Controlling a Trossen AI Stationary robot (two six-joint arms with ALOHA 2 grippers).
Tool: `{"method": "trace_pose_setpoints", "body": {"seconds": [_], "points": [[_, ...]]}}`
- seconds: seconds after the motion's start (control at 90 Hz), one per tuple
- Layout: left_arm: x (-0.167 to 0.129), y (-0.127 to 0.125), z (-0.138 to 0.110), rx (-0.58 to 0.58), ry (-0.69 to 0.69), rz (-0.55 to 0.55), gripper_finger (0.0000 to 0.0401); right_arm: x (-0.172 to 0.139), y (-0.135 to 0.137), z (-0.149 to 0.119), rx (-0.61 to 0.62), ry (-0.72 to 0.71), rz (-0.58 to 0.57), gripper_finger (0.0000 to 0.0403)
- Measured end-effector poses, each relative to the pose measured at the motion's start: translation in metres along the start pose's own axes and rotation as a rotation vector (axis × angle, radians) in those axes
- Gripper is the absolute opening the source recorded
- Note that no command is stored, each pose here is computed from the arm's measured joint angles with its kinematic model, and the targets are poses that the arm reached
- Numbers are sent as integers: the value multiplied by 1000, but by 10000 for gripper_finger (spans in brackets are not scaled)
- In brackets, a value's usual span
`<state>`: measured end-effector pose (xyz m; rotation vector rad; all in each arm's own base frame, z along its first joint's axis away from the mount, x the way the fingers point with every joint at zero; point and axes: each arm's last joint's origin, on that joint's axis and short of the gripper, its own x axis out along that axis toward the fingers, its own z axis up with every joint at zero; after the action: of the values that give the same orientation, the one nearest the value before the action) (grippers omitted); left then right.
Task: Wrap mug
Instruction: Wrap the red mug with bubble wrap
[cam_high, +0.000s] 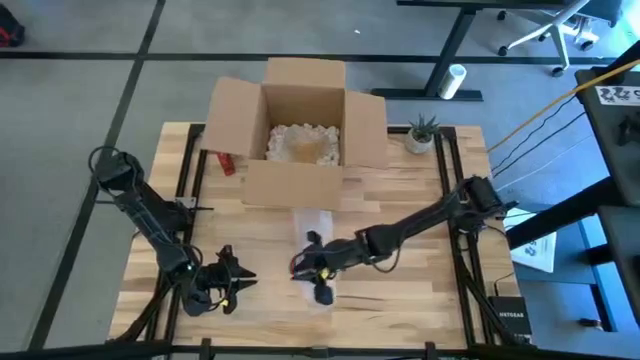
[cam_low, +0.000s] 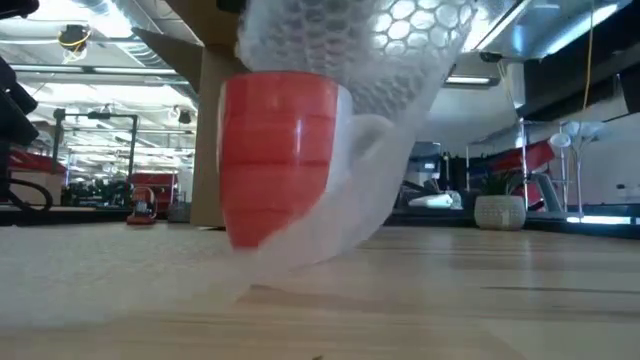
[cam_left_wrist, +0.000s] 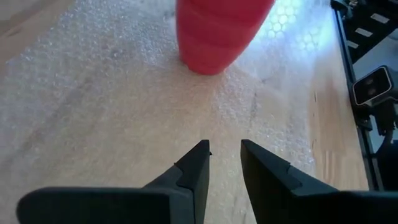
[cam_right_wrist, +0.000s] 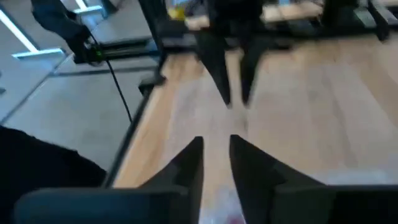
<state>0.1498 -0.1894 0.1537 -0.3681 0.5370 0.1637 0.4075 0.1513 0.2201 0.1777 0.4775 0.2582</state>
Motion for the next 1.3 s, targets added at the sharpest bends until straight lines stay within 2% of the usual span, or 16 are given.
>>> {"method": "trace_pose_setpoints", "body": {"seconds": [0.222, 0.389, 0.478, 0.589, 0.711, 0.756, 0.933, 1.156, 1.3], "points": [[0, 0, 0, 2, 1, 0, 74, 0, 7, 24, -46, -67, 33, 143], [0, 0, 0, 4, 1, 0, 74, -5, 15, 50, -98, -134, 75, 150], [0, 0, 0, 6, 2, -2, 74, -9, 18, 61, -103, -111, 59, 149], [-1, -1, -1, 8, 4, -6, 74, -20, 18, 70, -115, 26, -26, 119], [-2, -1, -2, 12, 6, -10, 74, -33, 17, 68, -103, 227, -90, 32], [-3, -1, -2, 21, 7, -10, 74, -36, 16, 66, -97, 276, -98, 14], [-3, 0, -3, 29, 9, -5, 74, -39, 11, 63, 13, 365, -99, 3], [2, 6, 0, 23, 16, 47, 74, -15, 7, 45, 62, 440, -94, 0], [5, 8, 2, 20, 12, 61, 74, 5, 6, 38, 71, 539, -118, 0]]}}
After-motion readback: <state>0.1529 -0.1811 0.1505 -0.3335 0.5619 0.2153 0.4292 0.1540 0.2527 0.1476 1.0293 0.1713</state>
